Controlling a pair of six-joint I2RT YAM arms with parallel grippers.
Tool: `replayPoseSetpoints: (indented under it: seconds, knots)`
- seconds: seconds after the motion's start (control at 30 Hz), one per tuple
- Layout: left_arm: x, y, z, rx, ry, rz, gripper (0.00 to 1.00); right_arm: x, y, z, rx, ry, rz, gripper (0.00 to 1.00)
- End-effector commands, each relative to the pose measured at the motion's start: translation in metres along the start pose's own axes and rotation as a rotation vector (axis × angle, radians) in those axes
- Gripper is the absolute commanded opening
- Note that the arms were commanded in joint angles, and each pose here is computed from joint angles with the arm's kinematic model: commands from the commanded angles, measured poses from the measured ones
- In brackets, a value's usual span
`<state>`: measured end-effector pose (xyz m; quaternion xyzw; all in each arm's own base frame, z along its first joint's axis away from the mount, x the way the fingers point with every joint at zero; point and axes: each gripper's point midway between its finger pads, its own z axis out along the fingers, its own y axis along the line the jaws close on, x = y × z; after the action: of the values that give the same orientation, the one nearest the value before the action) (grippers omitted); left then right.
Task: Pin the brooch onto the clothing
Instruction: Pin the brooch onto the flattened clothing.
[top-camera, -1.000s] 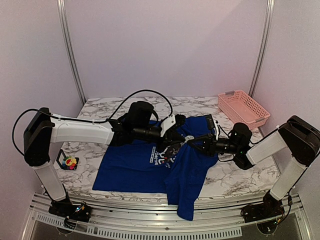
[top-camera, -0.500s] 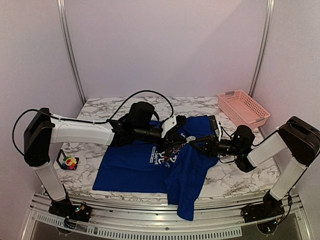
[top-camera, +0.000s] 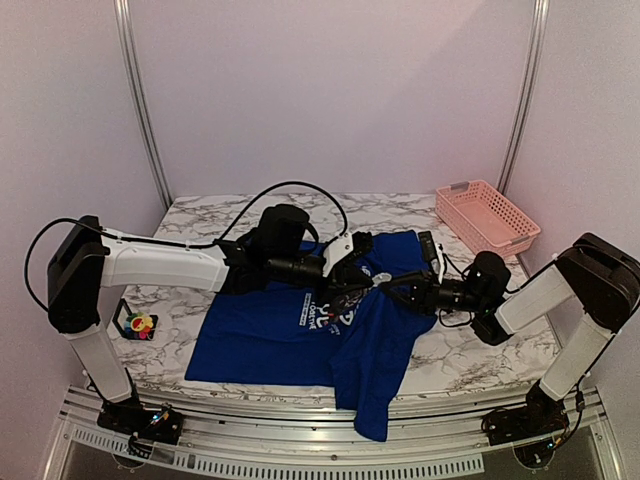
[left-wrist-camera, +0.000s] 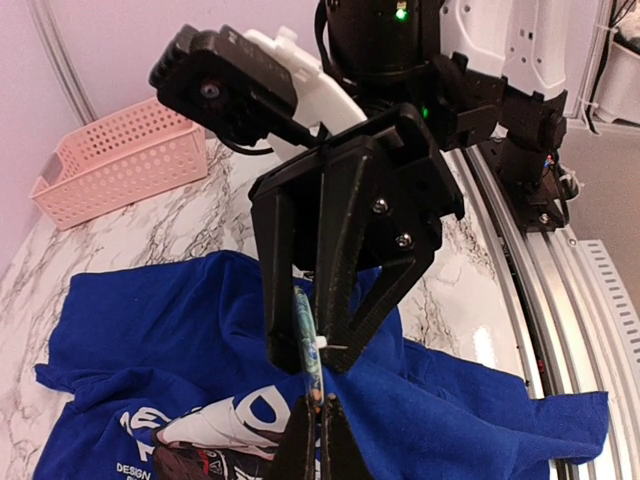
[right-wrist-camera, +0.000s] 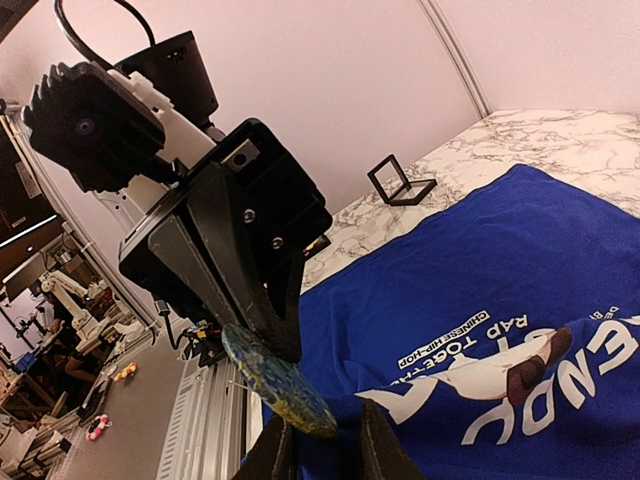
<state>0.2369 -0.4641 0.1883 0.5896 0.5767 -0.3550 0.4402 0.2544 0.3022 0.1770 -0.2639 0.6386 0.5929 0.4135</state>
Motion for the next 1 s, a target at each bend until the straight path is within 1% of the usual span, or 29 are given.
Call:
replayPoseSetpoints:
  seconds: [0.0,0.07,0.13,0.17,0.27,0.33,0.47,0.57,0.77,0.87,0.97]
  knots:
    - [0.015,-0.046,0.004,0.163,0.050,-0.027,0.00,-0.044,-0.021,-0.005,0.080,-0.144,-0.058,0.24]
    - [0.014,-0.045,0.005,0.161,0.048,-0.030,0.00,-0.043,-0.019,-0.003,0.062,-0.137,-0.058,0.28]
    - [0.013,-0.046,0.004,0.163,0.049,-0.033,0.00,-0.043,-0.019,-0.003,0.057,-0.137,-0.061,0.31]
    - [0.013,-0.047,0.004,0.166,0.049,-0.035,0.00,-0.043,-0.018,-0.004,0.056,-0.138,-0.064,0.31]
    - [0.012,-0.048,0.003,0.170,0.049,-0.042,0.00,-0.045,-0.017,-0.004,0.057,-0.140,-0.085,0.26]
    - [0.013,-0.048,0.003,0.174,0.053,-0.046,0.00,-0.046,-0.015,-0.003,0.052,-0.139,-0.093,0.26]
    - [0.014,-0.049,0.004,0.184,0.061,-0.051,0.00,-0.047,-0.015,0.002,0.034,-0.116,-0.099,0.33]
    - [0.012,-0.049,0.005,0.187,0.055,-0.050,0.00,-0.047,-0.014,0.002,0.029,-0.112,-0.116,0.36]
    - [0.013,-0.047,0.003,0.214,0.070,-0.058,0.00,-0.042,-0.010,0.000,0.029,-0.076,-0.202,0.40]
    - [0.020,-0.049,0.000,0.241,0.119,-0.082,0.00,-0.038,-0.006,-0.001,0.028,-0.038,-0.281,0.40]
    - [0.019,-0.047,0.000,0.244,0.135,-0.098,0.00,-0.034,-0.004,-0.001,0.028,-0.002,-0.341,0.43]
